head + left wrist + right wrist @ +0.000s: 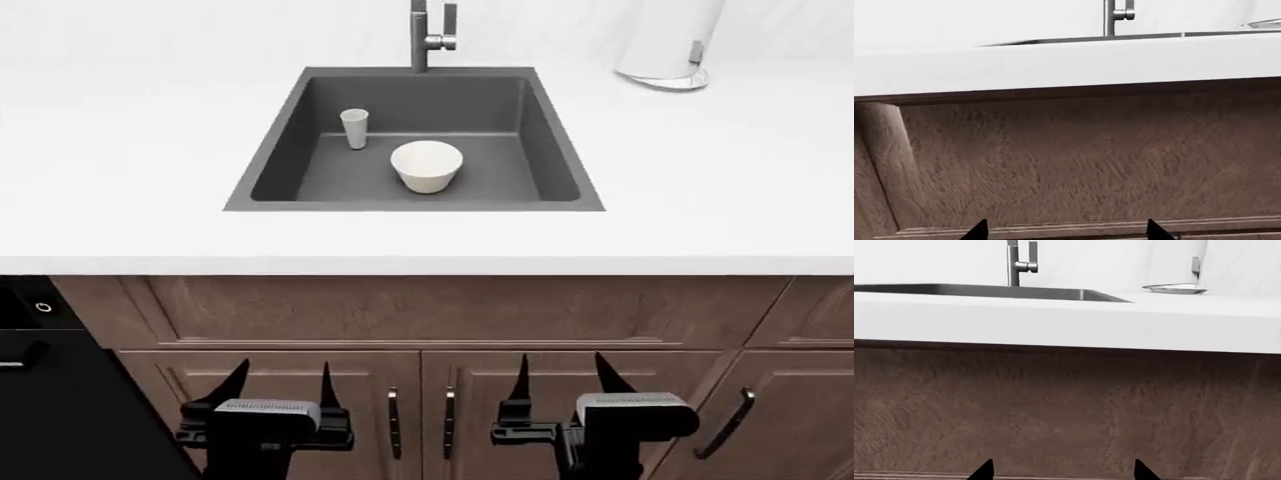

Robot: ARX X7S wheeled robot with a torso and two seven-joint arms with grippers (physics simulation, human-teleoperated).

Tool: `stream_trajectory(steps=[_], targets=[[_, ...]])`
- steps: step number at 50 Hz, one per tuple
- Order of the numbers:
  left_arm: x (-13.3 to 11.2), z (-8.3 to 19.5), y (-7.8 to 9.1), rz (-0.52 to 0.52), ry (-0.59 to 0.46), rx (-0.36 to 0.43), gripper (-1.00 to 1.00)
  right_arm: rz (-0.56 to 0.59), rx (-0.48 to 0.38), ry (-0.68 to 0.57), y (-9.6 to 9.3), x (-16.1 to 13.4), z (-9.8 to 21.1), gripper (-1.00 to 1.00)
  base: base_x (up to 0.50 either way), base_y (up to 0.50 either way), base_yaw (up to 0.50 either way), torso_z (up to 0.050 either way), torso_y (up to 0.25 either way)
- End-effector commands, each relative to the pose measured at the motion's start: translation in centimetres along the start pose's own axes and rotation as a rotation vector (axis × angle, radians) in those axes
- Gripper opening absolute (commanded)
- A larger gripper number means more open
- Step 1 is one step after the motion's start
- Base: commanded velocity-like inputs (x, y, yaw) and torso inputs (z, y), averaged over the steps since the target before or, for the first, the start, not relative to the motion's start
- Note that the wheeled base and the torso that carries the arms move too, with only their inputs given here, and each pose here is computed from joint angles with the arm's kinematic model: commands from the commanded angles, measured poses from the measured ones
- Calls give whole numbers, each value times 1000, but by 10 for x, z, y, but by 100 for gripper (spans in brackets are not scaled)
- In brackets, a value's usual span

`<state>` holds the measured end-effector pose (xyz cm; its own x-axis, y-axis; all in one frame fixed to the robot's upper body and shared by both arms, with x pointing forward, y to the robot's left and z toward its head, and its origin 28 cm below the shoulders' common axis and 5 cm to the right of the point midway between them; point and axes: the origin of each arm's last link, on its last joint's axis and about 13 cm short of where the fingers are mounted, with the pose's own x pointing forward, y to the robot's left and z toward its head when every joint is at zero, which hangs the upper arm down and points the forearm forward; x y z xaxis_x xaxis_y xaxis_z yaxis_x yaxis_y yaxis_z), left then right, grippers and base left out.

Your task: Pick the cup and bowl from the sink and place them on the counter for drying.

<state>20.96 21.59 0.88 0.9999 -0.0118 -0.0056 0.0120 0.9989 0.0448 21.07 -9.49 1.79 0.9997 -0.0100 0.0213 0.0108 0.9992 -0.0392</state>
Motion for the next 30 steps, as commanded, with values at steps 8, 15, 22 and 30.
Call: stream_trajectory(steps=[8, 15, 22, 30], targets=[[0, 0, 4, 7, -38, 12, 100, -4, -11, 7, 0, 0, -1, 100, 0, 0, 0, 49, 0], [-1, -1, 5, 0, -39, 13, 100, -5, -11, 7, 0, 0, -1, 100, 0, 0, 0, 50, 0], [-1, 0, 6, -4, -43, 11, 100, -4, -13, 8, 0, 0, -1, 100, 0, 0, 0, 50, 0], [-1, 0, 4, -4, -45, 13, 100, -3, -13, 9, 0, 1, -1, 100, 0, 0, 0, 50, 0]])
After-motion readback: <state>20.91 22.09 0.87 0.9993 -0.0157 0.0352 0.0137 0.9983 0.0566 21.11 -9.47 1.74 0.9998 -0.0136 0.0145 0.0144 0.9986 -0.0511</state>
